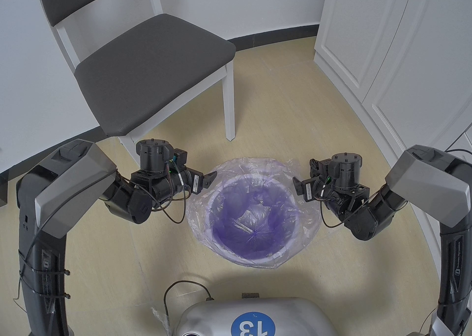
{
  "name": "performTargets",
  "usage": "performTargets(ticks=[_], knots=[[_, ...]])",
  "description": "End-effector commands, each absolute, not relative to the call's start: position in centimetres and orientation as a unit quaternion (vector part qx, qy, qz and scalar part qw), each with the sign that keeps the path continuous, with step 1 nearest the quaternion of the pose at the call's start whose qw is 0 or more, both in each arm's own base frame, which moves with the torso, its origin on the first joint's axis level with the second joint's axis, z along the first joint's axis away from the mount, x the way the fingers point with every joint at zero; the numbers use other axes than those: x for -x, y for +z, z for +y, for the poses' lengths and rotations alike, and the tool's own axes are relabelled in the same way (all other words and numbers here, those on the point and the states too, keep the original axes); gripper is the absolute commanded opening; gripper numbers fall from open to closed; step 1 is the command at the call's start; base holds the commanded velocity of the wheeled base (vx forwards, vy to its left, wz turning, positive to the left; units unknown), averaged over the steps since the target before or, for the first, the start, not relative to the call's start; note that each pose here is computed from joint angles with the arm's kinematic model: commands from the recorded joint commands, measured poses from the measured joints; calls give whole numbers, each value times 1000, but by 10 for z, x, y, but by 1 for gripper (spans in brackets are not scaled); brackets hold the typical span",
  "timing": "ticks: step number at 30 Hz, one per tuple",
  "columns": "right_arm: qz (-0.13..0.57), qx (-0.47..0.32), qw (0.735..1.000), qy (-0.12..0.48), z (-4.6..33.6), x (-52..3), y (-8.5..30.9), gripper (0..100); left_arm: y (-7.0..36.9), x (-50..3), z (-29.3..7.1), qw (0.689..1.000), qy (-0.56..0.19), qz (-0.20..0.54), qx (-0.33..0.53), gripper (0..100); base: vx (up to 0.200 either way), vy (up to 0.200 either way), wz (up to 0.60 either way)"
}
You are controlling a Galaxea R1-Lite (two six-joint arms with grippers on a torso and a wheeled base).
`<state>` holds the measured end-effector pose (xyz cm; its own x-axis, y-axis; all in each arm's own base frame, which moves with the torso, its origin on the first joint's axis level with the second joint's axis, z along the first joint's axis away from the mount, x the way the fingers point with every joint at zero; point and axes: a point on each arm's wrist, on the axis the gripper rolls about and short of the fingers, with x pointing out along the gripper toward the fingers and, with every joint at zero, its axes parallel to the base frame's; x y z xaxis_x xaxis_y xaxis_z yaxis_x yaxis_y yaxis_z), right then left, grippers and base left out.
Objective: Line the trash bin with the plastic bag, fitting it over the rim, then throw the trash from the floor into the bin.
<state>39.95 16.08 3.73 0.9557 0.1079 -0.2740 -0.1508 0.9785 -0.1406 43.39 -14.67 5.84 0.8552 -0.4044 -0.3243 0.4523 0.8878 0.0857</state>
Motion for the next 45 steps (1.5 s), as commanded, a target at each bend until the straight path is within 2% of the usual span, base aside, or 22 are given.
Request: performTargets(ticks=[1,20,27,31,39,45], knots=[[142,82,984,68,160,-404,27,100,49,-435,-148,958,-225,159,-80,100,0,0,0],[173,85,979,69,148,-418,-4,100,17,-443,-141,956,-216,184,-80,100,0,0,0],[178,82,978,66,145,-423,-15,100,20,-446,-133,958,-207,180,-80,100,0,0,0],[176,79,979,71,144,-422,-11,100,31,-446,-130,962,-200,170,-79,100,0,0,0],[138,71,985,70,143,-419,29,100,73,-433,-128,968,-198,134,-76,100,0,0,0],[130,71,986,70,139,-409,45,100,85,-407,-122,965,-202,145,-77,100,0,0,0]])
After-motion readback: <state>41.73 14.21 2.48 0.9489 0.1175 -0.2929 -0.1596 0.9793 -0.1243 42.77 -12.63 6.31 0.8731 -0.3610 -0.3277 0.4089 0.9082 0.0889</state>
